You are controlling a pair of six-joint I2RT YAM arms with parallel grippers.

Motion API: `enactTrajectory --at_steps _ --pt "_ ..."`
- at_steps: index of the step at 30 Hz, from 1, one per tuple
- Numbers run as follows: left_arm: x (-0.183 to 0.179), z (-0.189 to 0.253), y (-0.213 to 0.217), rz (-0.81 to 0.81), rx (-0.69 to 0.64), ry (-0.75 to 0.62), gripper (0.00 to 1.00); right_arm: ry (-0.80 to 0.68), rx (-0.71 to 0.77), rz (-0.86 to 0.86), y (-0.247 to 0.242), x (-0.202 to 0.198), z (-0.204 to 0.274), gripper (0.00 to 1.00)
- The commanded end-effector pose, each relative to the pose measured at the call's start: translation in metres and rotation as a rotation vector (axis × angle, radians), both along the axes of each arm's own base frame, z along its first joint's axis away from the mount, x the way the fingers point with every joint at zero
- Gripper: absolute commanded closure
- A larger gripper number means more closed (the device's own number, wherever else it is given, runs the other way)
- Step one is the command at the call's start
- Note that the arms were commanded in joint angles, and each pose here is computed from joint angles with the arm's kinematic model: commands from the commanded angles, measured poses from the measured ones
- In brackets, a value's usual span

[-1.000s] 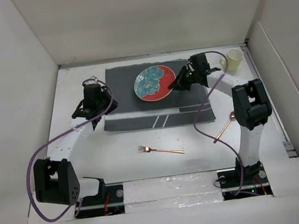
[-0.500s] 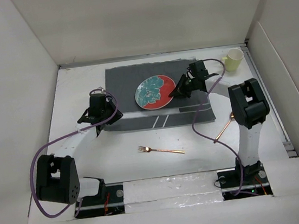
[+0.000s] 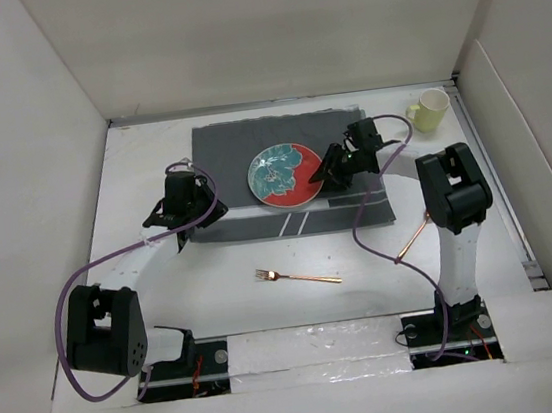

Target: Set the dinner table for one person

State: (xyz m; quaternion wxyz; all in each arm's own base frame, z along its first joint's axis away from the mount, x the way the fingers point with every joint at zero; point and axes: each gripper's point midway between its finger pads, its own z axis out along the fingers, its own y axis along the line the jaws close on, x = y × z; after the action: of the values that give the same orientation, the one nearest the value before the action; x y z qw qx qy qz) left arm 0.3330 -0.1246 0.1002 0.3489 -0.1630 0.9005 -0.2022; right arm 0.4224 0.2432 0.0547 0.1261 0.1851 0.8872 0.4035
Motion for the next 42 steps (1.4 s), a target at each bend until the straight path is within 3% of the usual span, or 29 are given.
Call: enactTrajectory --at_steps 1,5,8,9,11,17,21,23,24,27,33,42 --pt "0.008 0.021 -0.005 -0.014 -0.026 -0.065 0.83 -0.108 -0.055 -0.012 -0.018 0.012 0.037 0.49" --pt "0.015 0.048 -0.008 -0.037 -0.031 -0.126 0.84 -0.158 -0.136 -0.046 -0.049 0.021 0.062 0.42" --pt "0.018 0.084 -0.018 -0.104 -0.003 -0.203 0.94 -0.232 -0.165 -0.048 -0.068 0.031 0.091 0.44" --pt "0.018 0.094 -0.022 -0.122 0.016 -0.226 0.97 -0.231 -0.181 -0.074 -0.084 0.035 0.096 0.7" --pt "0.013 0.124 -0.043 -0.191 0.096 -0.307 1.0 -0.289 -0.207 -0.14 -0.106 0.048 0.12 1.0" --pt "-0.014 0.158 -0.107 -0.309 0.356 -0.44 1.0 -0.359 -0.409 -0.604 -0.244 0.093 0.165 1.0" --pt "-0.034 0.144 -0.134 -0.379 0.338 -0.429 0.89 -0.32 -0.55 -0.849 -0.319 0.103 0.183 1.0" --pt "-0.042 0.132 -0.14 -0.406 0.291 -0.413 0.8 -0.285 -0.608 -0.943 -0.35 0.107 0.186 0.88" --pt "-0.045 0.129 -0.142 -0.412 0.266 -0.405 0.77 -0.273 -0.622 -0.955 -0.353 0.109 0.186 0.73" --pt "-0.055 0.118 -0.142 -0.431 0.232 -0.385 0.74 -0.198 -0.687 -1.007 -0.381 0.113 0.173 0.53" --pt "-0.066 0.104 -0.138 -0.446 0.212 -0.358 0.74 -0.107 -0.819 -1.05 -0.415 0.109 0.155 0.47" --pt "-0.063 0.105 -0.133 -0.443 0.193 -0.351 0.74 -0.033 -0.813 -0.982 -0.403 0.111 0.11 0.47"
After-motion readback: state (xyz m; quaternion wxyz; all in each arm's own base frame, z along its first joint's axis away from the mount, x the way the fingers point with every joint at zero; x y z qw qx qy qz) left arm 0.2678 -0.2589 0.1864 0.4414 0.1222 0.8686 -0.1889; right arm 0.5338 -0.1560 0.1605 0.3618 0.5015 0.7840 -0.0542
